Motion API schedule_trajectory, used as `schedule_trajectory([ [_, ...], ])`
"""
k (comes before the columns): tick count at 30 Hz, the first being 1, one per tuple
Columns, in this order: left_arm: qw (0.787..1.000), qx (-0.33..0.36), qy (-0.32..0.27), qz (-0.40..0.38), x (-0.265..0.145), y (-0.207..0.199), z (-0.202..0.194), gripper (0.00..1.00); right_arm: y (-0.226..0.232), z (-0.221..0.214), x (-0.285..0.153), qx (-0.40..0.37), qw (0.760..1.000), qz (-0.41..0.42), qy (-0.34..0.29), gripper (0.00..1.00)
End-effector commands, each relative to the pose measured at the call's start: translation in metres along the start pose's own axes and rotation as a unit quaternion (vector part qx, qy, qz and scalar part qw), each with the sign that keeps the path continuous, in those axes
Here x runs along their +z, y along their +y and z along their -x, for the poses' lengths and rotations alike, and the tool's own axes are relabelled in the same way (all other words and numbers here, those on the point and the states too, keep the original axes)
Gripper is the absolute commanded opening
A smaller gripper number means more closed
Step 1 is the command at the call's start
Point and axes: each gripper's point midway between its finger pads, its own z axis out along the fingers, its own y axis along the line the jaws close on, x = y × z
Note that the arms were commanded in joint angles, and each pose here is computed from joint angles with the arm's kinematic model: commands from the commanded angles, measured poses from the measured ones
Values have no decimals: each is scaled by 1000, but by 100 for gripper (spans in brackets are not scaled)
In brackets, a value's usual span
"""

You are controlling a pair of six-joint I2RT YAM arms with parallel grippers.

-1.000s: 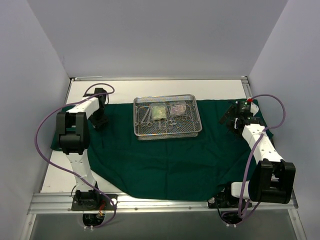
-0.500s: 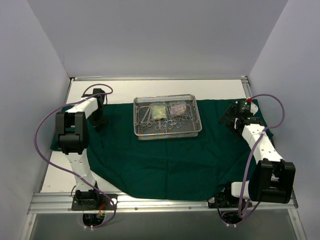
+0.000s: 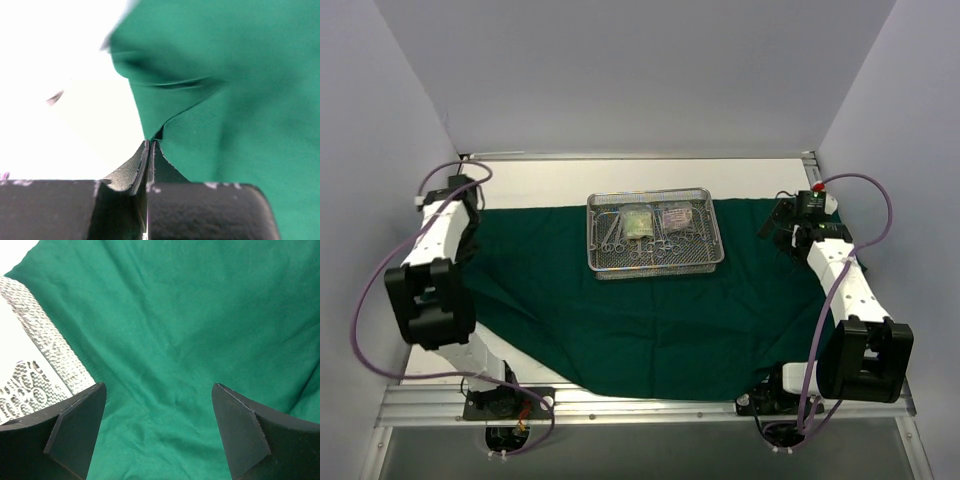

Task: Open and lay out the surgical kit
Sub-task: Open the surgical kit at the center of the board.

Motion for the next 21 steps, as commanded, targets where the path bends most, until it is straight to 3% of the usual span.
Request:
schedule_trajectory([
  [1,992,-39,13,117,-11,99,-17,2,7,-4,-9,-16,1000,10,25,82],
  [4,985,-119,0,128,-28,147,-27,4,8,-6,-8,-18,999,9,32,82],
  [8,960,-238,-63,131,-63,205,-40,13,11,-8,-5,-22,999,9,41,84],
  [12,948,-265,-102,145,-82,227,-42,22,16,-11,-4,-25,998,19,48,85],
  [13,945,-265,-101,164,-84,233,-45,30,16,-12,-3,-27,998,19,49,85],
  [14,943,-267,-98,172,-84,235,-47,59,16,-14,-1,-28,998,17,53,85],
  [17,943,-273,-99,163,-85,233,-46,97,18,-14,1,-31,998,19,58,87],
  [21,963,-233,-97,98,-83,210,-31,94,21,-10,2,-37,997,19,58,89],
])
